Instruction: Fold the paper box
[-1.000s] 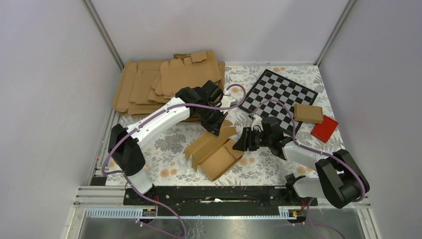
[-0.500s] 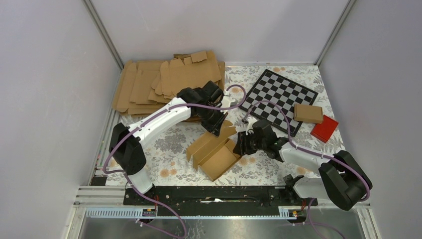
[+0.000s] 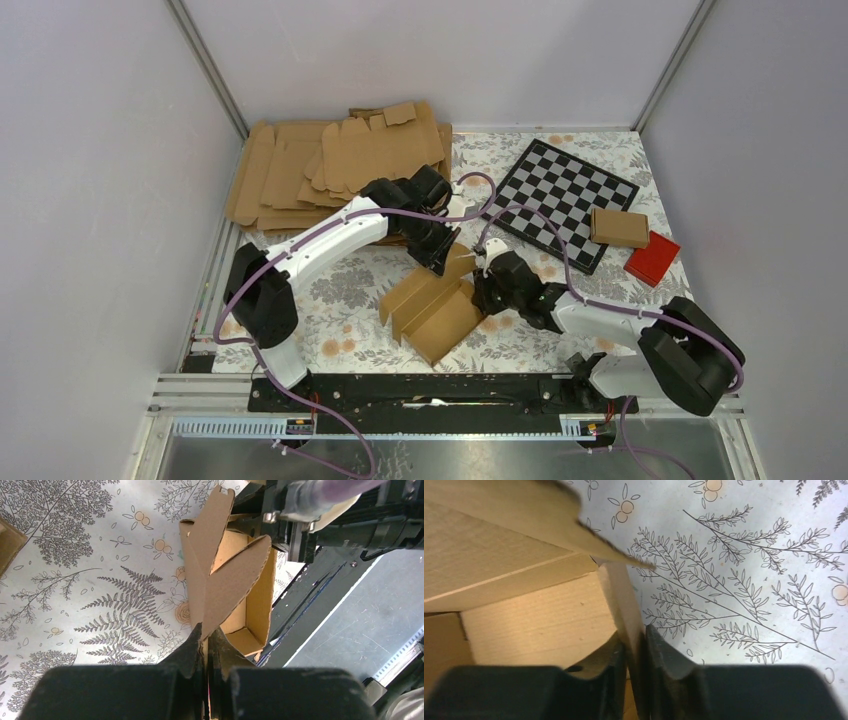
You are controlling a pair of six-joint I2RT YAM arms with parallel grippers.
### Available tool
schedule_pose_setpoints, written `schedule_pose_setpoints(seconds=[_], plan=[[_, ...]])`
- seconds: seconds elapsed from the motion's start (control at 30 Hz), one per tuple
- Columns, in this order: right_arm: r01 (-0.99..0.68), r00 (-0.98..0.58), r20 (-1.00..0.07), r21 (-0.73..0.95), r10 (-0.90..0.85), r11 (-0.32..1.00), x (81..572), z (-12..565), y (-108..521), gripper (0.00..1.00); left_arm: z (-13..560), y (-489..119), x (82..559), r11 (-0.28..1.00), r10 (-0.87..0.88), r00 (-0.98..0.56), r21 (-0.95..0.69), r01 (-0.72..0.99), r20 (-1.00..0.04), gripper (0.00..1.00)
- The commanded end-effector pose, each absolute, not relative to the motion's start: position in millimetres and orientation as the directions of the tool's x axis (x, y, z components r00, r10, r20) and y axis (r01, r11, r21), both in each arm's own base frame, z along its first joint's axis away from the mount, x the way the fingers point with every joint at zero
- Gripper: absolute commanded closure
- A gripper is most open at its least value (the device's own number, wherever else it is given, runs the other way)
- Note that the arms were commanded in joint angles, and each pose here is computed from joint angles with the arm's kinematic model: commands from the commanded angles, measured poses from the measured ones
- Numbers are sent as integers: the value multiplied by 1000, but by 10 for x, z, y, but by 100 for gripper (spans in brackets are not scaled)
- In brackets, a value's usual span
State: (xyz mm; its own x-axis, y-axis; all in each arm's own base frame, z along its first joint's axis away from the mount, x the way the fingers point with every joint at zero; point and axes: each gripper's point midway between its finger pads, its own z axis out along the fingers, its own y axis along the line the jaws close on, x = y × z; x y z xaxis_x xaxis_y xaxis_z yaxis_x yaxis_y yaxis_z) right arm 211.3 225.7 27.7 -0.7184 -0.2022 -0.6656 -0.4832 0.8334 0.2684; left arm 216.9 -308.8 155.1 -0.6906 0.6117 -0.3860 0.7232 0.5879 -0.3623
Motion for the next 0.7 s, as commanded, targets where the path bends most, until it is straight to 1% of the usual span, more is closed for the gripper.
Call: schedule_pose_setpoints(seconds=[0.0,0.07,0.13,0.23,0.33,0.37,0.43,0.53,0.6,0.63,0.67], plan=[[-429,-660,-715,105,-232,897,2307,299,2140,83,1581,-3154,2152,558,609,-679,-387,734,-410,100],[-395,-651,-723,65,-230,916,2342,309,2069,93,1565,-3148,2143,557,612,-678,-387,735,-407,100],[-383,-646,-723,30,-245,923,2353,302,2034,94,1541,-3138,2142,560,613,-681,-386,733,-401,100],[-386,-641,-722,12,-259,922,2351,292,2048,94,1532,-3135,2138,560,615,-680,-386,733,-399,100],[-399,-628,-727,-6,-278,917,2339,303,2084,87,1532,-3137,2144,561,615,-680,-384,733,-400,100],[-401,-627,-726,-11,-283,916,2336,298,2087,82,1538,-3136,2142,560,615,-678,-384,735,-402,100],[-406,-627,-726,-6,-283,914,2332,304,2103,64,1533,-3134,2146,560,615,-677,-381,736,-403,100],[-411,-628,-735,34,-256,911,2315,368,2160,58,1555,-3151,2161,559,608,-677,-382,736,-415,99],[-411,-624,-742,47,-243,911,2307,427,2166,56,1566,-3163,2166,560,604,-679,-383,734,-418,92],[-410,-624,-743,49,-241,911,2296,448,2154,53,1570,-3163,2170,562,602,-680,-384,733,-419,88],[-410,-623,-745,50,-239,911,2287,465,2143,48,1571,-3163,2169,562,601,-682,-385,732,-418,82]])
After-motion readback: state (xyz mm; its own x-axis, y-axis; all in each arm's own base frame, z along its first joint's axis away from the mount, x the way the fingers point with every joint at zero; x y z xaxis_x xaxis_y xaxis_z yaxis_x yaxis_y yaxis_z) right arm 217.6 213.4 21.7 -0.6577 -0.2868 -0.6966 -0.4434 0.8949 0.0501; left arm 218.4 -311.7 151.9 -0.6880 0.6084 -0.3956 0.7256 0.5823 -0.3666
